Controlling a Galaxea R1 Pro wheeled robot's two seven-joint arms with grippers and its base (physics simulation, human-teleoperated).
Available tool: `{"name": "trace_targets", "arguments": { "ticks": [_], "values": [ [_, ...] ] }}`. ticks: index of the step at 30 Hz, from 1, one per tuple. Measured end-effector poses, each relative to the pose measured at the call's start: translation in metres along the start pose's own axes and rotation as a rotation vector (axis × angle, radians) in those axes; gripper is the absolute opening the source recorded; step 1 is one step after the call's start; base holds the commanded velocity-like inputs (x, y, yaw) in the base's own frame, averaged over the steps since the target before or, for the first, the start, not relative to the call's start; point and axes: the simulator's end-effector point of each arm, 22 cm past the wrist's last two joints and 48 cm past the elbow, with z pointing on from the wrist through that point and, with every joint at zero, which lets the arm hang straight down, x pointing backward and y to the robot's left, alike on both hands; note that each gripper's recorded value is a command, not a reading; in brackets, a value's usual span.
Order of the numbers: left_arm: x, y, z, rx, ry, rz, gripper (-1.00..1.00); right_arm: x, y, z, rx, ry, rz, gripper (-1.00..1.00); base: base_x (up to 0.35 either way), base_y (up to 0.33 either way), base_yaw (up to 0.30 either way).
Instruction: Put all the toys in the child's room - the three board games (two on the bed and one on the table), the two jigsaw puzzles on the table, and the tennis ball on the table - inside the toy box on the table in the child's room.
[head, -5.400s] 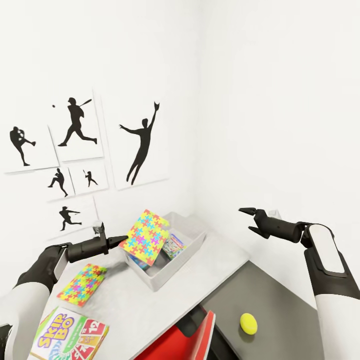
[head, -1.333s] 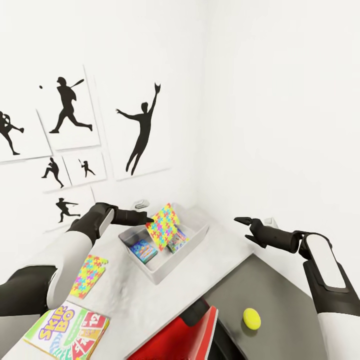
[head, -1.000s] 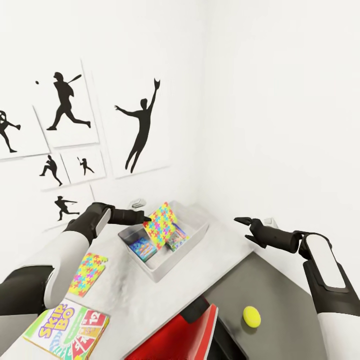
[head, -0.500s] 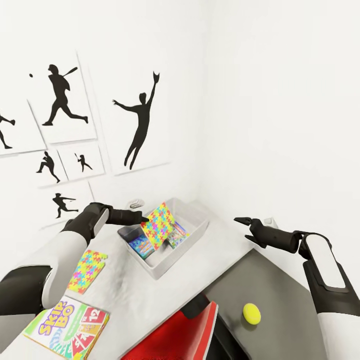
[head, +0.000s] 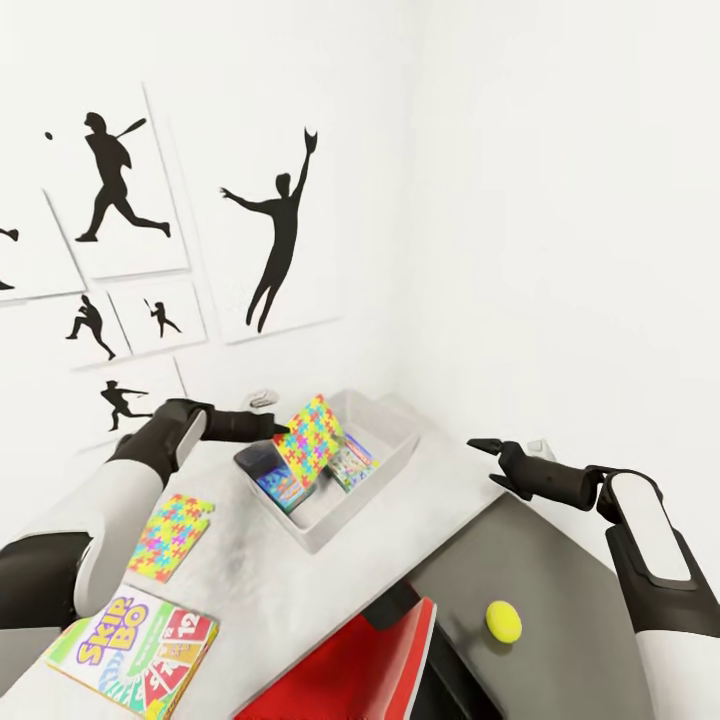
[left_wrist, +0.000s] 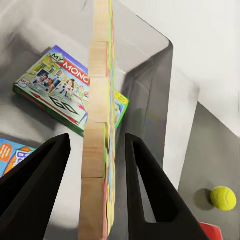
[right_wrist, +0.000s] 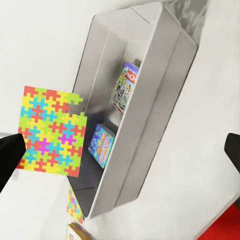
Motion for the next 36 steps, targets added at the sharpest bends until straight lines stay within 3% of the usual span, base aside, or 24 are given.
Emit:
{"name": "trace_targets", "arguments": {
  "ticks": [7,36],
  "values": [
    [0.002,-0.002,-0.001,0.043,0.003,0.0,-1.0,0.003,-0.005,0.004,0.007,0.008,0.006,1.0,0.0,0.0,0.0],
    [0.019,0.018,0.015,0.041,0.032,-0.027,-1.0,0.012,-0.031,0.019,0.043,0.036,0.032,1.0,0.0,0.0,0.0]
  ]
}}
